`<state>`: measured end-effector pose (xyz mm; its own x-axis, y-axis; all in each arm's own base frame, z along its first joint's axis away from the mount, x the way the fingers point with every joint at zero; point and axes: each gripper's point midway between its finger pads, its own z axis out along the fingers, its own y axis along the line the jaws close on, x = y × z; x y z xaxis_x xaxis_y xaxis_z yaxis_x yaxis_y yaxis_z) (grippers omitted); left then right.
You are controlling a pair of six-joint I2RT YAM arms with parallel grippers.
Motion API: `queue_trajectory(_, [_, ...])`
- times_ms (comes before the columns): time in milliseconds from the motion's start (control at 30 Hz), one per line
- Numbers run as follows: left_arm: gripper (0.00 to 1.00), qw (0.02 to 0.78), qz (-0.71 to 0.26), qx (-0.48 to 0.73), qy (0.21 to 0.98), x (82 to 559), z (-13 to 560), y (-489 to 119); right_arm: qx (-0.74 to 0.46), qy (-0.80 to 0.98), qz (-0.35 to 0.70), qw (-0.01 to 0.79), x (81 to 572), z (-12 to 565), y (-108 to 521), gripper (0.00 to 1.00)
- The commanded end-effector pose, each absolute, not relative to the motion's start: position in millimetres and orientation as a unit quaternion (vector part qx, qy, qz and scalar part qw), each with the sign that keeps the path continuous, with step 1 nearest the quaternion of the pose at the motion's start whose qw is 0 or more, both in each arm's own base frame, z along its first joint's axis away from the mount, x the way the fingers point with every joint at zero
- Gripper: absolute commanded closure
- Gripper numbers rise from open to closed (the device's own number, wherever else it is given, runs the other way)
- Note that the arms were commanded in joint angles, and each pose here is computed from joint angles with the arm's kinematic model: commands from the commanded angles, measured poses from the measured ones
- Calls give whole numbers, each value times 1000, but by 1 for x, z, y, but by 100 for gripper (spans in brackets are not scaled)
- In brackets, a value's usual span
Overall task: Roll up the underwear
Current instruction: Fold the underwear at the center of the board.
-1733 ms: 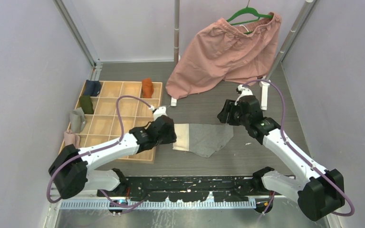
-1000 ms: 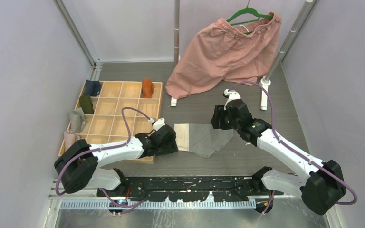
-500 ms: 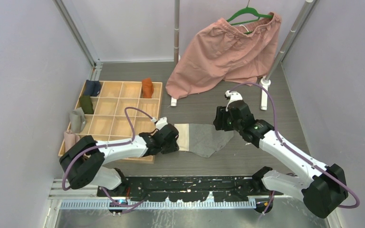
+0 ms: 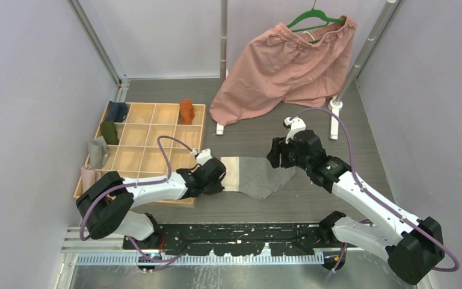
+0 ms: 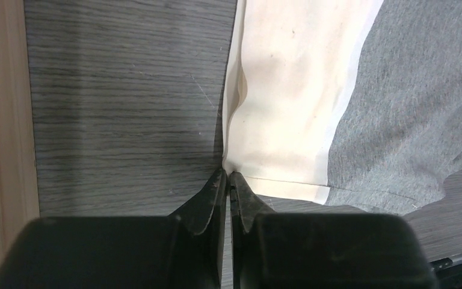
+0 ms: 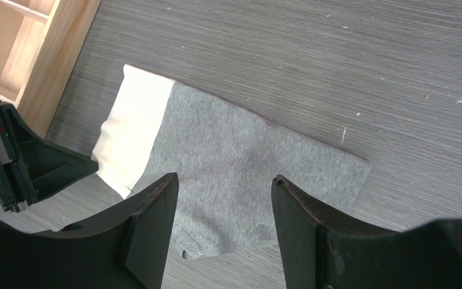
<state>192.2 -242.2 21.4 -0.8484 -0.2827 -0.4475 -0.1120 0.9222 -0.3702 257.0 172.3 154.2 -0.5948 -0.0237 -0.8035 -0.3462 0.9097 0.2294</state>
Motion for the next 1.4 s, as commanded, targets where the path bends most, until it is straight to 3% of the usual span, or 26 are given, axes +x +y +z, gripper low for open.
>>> queue_trajectory(0, [97, 273, -161, -109, 942, 202, 19, -239, -142, 845, 225, 464, 262, 183, 192, 38])
queue_trajectory(133, [99, 275, -165, -104, 942, 205, 20, -240, -192, 852, 186, 451, 261, 176, 190, 45])
queue_trajectory(333, [99, 277, -170, -99, 941, 204, 23, -239, -397, 805, 115, 425, 221, 151, 207, 42])
queue_trajectory(567, [99, 274, -165, -101, 942, 207, 21, -234, -552, 722, 151, 388, 169, 122, 231, 43])
queue_trajectory(1067, [99, 264, -157, -105, 946, 211, 16, -225, -614, 707, 147, 319, 155, 56, 258, 51])
queue_trajectory(1367, [99, 257, -156, -108, 948, 213, 11, -223, -631, 704, 128, 300, 158, 48, 255, 56])
